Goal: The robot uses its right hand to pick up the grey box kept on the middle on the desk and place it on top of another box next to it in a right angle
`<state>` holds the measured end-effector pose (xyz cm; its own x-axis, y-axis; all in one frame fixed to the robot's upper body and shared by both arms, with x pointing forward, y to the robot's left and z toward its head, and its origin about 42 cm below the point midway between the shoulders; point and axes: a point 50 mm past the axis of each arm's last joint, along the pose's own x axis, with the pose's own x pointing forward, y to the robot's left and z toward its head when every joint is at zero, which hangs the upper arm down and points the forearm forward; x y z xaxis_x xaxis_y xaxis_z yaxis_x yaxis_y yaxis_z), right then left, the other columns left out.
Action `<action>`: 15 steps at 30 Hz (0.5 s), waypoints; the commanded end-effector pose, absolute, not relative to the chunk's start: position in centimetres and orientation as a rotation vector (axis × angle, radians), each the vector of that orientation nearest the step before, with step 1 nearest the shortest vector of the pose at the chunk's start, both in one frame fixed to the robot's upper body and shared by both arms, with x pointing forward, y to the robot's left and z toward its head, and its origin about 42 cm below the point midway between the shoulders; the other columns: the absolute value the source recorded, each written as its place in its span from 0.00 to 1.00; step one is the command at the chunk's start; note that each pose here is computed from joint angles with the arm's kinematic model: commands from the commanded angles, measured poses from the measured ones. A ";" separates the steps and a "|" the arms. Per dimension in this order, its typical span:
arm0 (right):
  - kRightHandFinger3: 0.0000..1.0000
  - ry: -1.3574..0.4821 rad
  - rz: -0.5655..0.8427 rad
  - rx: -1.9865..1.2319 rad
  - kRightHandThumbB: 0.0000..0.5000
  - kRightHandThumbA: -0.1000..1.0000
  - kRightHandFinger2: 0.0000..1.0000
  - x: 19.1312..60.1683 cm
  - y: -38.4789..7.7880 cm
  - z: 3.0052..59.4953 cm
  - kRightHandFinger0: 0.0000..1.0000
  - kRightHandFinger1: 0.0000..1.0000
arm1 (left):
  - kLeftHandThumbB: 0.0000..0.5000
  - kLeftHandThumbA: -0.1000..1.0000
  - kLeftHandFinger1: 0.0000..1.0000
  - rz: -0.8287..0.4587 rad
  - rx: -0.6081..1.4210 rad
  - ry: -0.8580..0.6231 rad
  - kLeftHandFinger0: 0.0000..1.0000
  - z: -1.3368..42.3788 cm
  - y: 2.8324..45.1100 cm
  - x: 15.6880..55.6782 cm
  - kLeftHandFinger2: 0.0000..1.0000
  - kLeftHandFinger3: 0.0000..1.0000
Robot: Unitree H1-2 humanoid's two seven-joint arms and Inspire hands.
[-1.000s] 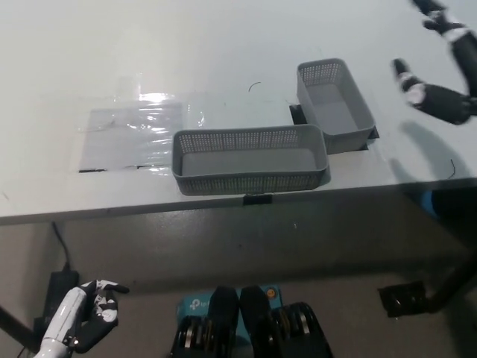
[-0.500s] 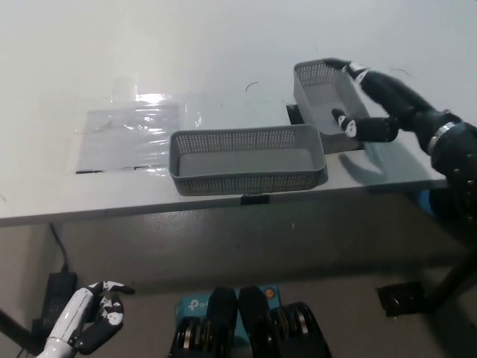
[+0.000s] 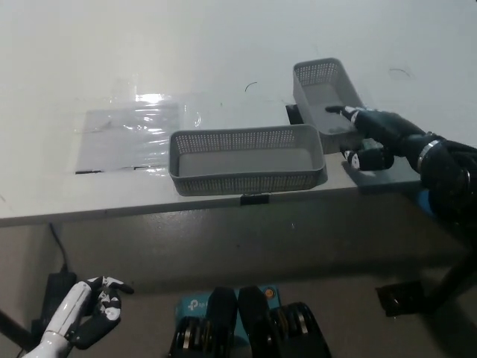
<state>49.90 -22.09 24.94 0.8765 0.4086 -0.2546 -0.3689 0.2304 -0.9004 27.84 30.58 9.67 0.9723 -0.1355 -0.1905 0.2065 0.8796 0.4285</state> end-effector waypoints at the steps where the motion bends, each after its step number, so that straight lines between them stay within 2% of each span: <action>1: 1.00 -0.128 0.541 -1.327 0.68 0.37 1.00 51.2 -21.5 27.8 1.00 1.00 | 0.29 0.28 0.13 -0.202 0.495 0.115 0.21 10.8 30.9 28.0 0.19 0.46; 5: 1.00 -0.088 0.550 -1.385 0.67 0.35 1.00 51.5 -21.6 26.5 1.00 1.00 | 0.30 0.31 0.16 -0.209 0.499 0.123 0.23 11.1 30.8 28.1 0.22 0.49; 6: 1.00 -0.089 0.552 -1.394 0.66 0.34 1.00 51.7 -21.6 26.4 1.00 1.00 | 0.26 0.31 0.16 -0.218 0.522 0.110 0.23 11.3 30.7 28.3 0.22 0.49; 9: 1.00 -0.085 0.576 -1.433 0.70 0.35 1.00 51.7 -20.7 25.3 1.00 1.00 | 0.28 0.35 0.16 -0.217 0.517 0.119 0.24 11.2 30.6 28.2 0.21 0.48; 11: 1.00 -0.093 0.589 -1.464 0.68 0.36 1.00 51.7 -20.2 24.8 1.00 1.00 | 0.29 0.36 0.16 -0.221 0.516 0.120 0.24 11.2 30.4 28.2 0.22 0.49; 13: 1.00 -0.111 0.604 -1.487 0.69 0.32 1.00 51.6 -19.5 24.6 1.00 1.00 | 0.29 0.36 0.15 -0.224 0.498 0.115 0.24 11.3 30.3 28.2 0.20 0.46; 15: 1.00 -0.133 0.615 -1.518 0.64 0.28 1.00 51.7 -18.8 24.6 1.00 1.00 | 0.29 0.37 0.14 -0.230 0.511 0.105 0.22 11.3 30.3 28.4 0.19 0.46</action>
